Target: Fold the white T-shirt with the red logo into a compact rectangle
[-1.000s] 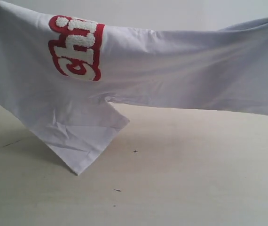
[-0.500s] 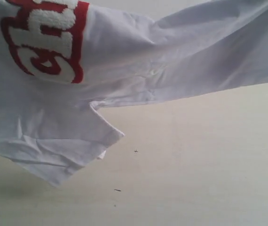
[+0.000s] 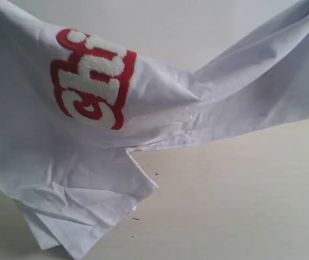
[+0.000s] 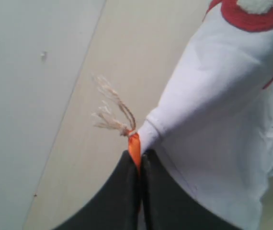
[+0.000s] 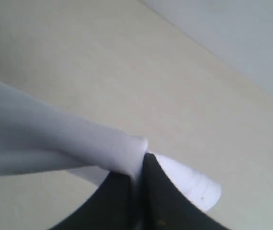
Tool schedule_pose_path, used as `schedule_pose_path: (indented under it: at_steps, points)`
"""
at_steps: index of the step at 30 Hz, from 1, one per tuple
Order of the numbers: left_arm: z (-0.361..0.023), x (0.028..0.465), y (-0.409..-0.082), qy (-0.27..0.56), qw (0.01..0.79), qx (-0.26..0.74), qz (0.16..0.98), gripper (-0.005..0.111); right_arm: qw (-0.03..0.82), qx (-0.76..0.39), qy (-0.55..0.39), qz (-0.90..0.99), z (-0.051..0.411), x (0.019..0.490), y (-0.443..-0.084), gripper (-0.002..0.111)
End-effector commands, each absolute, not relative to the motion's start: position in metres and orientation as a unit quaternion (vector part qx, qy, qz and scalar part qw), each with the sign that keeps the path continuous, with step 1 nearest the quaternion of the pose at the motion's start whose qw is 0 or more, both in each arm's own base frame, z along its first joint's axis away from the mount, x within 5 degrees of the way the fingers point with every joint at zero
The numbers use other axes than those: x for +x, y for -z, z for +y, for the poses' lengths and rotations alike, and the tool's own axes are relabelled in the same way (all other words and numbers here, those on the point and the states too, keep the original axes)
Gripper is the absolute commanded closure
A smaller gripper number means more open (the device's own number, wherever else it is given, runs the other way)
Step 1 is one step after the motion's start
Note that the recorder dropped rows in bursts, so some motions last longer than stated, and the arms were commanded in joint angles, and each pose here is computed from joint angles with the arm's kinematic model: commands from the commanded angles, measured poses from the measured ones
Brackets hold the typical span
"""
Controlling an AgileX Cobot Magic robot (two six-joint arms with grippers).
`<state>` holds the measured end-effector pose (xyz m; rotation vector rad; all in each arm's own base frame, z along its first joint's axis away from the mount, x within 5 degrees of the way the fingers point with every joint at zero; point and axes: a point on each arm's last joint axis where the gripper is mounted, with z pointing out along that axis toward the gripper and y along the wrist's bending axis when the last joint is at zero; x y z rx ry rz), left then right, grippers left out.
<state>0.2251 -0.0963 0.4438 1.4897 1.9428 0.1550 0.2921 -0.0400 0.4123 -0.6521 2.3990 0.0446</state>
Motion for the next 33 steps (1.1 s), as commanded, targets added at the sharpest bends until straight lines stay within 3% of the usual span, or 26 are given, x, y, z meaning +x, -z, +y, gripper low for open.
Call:
schedule_pose_path:
  at_steps: [1,10,15,23,28,33]
  points:
    - [-0.112,0.267,-0.41,-0.05,0.298,0.573,0.762,0.107,0.265,-0.252,-0.061,0.929,-0.05,0.336,-0.36,0.108]
    - [-0.111,0.357,-0.315,-0.006,0.23,0.527,0.818,0.107,0.149,-0.237,-0.128,0.951,-0.062,0.387,-0.259,0.108]
    - [-0.09,0.37,-0.3,0.014,0.216,0.494,0.842,0.107,0.135,-0.24,-0.131,0.952,-0.064,0.39,-0.248,0.108]
    - [-0.068,0.316,-0.371,0.01,0.247,0.483,0.84,0.107,0.214,-0.25,-0.093,0.94,-0.059,0.369,-0.314,0.108]
    - [-0.065,0.274,-0.425,0.025,0.325,0.416,0.849,0.107,0.27,-0.196,-0.077,0.939,-0.052,0.339,-0.365,0.108]
    - [-0.063,0.238,-0.45,0.045,0.371,0.384,0.844,0.107,0.33,-0.193,-0.054,0.922,-0.041,0.302,-0.411,0.108]
